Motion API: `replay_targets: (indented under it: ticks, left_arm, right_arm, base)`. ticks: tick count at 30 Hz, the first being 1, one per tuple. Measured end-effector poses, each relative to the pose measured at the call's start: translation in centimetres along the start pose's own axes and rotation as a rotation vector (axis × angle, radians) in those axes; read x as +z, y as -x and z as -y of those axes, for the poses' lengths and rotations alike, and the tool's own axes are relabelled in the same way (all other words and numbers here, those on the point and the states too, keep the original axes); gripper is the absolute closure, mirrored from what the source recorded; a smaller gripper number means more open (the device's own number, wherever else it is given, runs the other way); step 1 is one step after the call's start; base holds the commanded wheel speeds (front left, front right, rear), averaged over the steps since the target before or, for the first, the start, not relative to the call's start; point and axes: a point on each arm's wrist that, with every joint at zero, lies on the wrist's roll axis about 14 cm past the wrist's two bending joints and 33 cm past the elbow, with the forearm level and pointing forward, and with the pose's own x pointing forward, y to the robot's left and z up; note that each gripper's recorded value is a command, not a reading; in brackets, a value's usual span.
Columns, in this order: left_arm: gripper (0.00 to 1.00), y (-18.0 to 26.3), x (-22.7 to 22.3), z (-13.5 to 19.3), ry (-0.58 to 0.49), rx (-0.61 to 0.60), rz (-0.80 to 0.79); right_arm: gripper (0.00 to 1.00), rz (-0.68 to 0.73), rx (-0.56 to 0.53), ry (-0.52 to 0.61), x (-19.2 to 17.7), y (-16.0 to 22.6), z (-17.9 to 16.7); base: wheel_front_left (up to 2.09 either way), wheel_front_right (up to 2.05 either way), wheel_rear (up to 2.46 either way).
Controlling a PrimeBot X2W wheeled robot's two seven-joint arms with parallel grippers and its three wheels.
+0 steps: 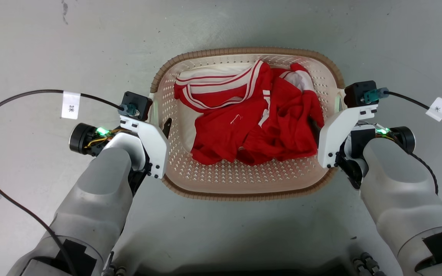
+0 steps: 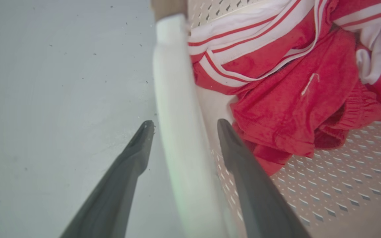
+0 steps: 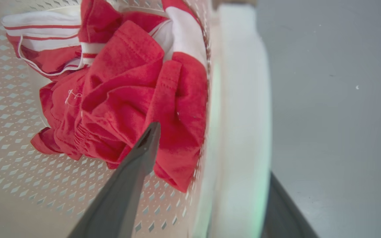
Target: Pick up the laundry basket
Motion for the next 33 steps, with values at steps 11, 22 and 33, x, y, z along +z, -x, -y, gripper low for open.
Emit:
replay_targets:
  ticks: [11, 22, 33]
  left_arm:
    - [1.0, 0.0, -0.3, 0.6, 0.018, -0.022, -0.01]
    - [1.0, 1.6, 0.2, 2.2, -0.015, -0.064, -0.036]
    - [1.0, 7.7, 0.3, 4.4, -0.036, -0.129, -0.136]
  right_arm:
    - [1.0, -0.008, 0.011, 0.006, -0.1, -0.2, -0.4]
    - [1.0, -0.058, -0.007, 0.049, -0.2, 1.7, -0.2]
    - [1.0, -0.196, -0.051, 0.111, -1.6, 8.1, -0.1]
  base:
    - [0.0, 0.0, 0.0]
    - [0.0, 0.0, 0.0]
    - [0.0, 0.0, 0.0]
